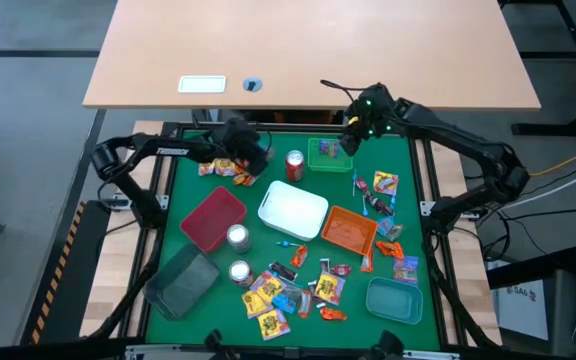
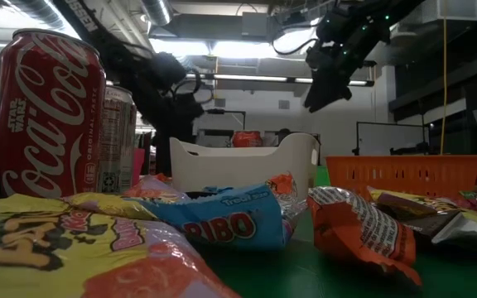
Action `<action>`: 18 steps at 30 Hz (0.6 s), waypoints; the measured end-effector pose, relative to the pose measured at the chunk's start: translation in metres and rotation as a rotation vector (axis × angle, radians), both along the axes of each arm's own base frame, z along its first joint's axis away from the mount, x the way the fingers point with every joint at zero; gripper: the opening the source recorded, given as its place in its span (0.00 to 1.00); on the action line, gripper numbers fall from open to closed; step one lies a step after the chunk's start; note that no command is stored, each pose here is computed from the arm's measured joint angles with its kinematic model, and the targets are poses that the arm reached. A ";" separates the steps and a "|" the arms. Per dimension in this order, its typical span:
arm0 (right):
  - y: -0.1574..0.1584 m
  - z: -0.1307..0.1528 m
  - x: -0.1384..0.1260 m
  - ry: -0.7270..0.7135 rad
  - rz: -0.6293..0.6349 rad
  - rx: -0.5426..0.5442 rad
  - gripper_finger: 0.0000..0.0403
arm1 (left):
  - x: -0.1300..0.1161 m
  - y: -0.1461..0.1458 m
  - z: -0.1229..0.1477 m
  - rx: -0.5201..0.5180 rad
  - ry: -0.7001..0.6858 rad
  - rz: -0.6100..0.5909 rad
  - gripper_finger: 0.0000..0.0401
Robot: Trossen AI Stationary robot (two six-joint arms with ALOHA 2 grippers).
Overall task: Sort candy
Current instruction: Put the blue candy into the green bin
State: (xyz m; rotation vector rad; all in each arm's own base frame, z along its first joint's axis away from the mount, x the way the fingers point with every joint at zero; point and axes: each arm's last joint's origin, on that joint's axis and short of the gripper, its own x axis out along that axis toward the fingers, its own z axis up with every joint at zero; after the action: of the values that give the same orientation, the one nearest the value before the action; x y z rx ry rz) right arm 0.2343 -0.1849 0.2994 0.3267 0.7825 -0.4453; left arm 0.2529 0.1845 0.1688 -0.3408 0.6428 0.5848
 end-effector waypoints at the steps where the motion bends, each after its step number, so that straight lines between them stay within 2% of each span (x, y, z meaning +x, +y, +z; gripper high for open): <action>1: 0.001 0.001 -0.001 0.004 0.007 -0.006 0.41 | -0.001 0.000 0.004 0.009 -0.013 0.000 0.00; 8: 0.014 0.013 -0.016 0.029 0.032 -0.012 0.41 | 0.000 -0.003 0.034 0.074 -0.175 0.015 0.00; 18: 0.023 0.024 -0.028 0.020 0.030 -0.017 0.41 | 0.030 -0.025 0.064 0.221 -0.502 -0.054 0.00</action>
State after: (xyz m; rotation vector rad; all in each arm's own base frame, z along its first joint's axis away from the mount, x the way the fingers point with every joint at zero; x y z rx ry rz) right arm 0.2064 -0.1619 0.3234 0.2942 0.8017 -0.4273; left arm 0.2824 0.1599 0.2332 -0.2481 0.1019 0.4877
